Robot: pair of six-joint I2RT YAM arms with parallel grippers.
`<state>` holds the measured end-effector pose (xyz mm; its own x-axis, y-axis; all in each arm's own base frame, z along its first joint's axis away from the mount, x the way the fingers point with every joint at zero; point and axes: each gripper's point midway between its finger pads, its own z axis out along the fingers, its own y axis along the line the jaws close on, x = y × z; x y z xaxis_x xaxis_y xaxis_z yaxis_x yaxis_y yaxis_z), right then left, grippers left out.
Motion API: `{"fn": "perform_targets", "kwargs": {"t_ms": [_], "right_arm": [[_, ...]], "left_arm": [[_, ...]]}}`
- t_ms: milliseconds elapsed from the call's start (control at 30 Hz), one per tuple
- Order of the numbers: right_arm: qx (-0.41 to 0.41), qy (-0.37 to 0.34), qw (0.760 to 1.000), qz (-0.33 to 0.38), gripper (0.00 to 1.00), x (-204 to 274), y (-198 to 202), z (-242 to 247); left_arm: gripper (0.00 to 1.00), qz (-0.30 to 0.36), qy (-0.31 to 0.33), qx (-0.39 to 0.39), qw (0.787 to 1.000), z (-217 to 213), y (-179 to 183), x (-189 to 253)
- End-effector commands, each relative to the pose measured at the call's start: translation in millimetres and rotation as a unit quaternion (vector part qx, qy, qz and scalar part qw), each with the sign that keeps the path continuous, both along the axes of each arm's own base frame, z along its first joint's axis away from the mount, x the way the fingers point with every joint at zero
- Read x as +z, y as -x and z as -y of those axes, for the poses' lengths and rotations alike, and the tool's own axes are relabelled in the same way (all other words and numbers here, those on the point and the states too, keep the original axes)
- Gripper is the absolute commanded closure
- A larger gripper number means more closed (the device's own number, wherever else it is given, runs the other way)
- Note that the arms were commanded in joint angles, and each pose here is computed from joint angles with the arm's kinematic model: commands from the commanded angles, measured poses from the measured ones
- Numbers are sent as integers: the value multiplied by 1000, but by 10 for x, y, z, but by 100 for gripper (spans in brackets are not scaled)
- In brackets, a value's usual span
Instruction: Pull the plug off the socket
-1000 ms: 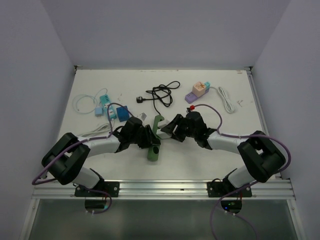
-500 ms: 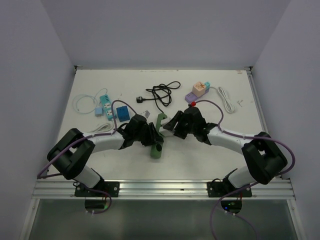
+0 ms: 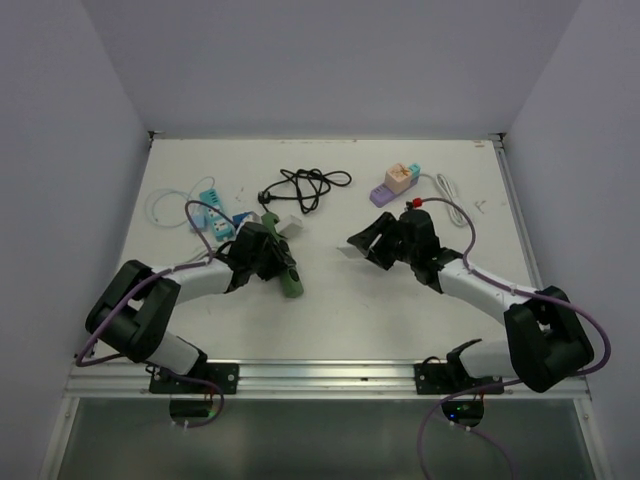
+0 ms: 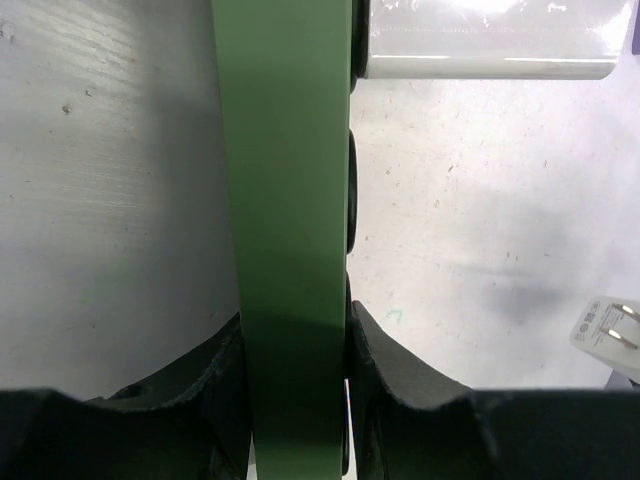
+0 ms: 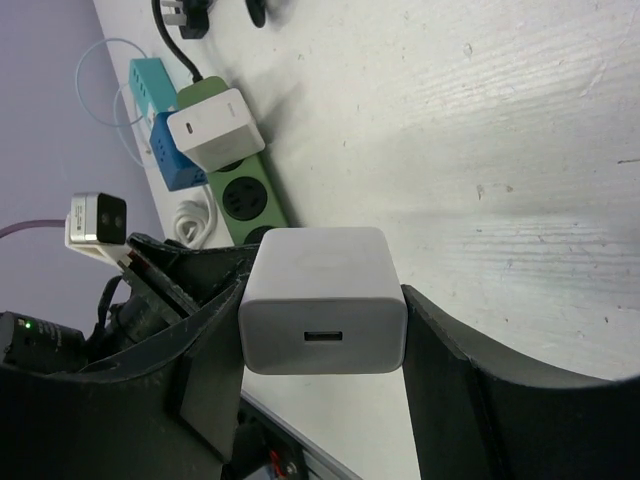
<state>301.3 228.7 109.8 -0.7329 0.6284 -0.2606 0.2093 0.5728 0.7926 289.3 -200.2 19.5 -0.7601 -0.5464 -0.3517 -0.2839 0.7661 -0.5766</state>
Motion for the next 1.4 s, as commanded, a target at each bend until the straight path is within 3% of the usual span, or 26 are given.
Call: {"fn": "perform_targets", "kwargs": {"t_ms": [0,267,700,900,1100,1200,1367], "right_arm": [[29,-20,999,20,100,188,28,-107],[35,105,993,42,100,-39,-84,191],[43,254,961,99,99,-364,-250,597],[51,301,950,62,86,-603,-190,743],[73,322,944,12,44,-763,5,826],[82,315,945,3,33,-797,108,825],[87,306,948,7,24,-722,221,841]], "left_arm": [[100,-94,-149,37,984,-621,422,-543],[100,-42,-119,-13,992,-471,337,-298],[100,20,10,-155,988,82,460,-50],[100,20,34,-179,983,192,532,-6],[100,16,50,-197,979,288,593,6],[100,13,53,-200,978,305,615,4],[100,9,52,-203,978,313,634,-18]]}}
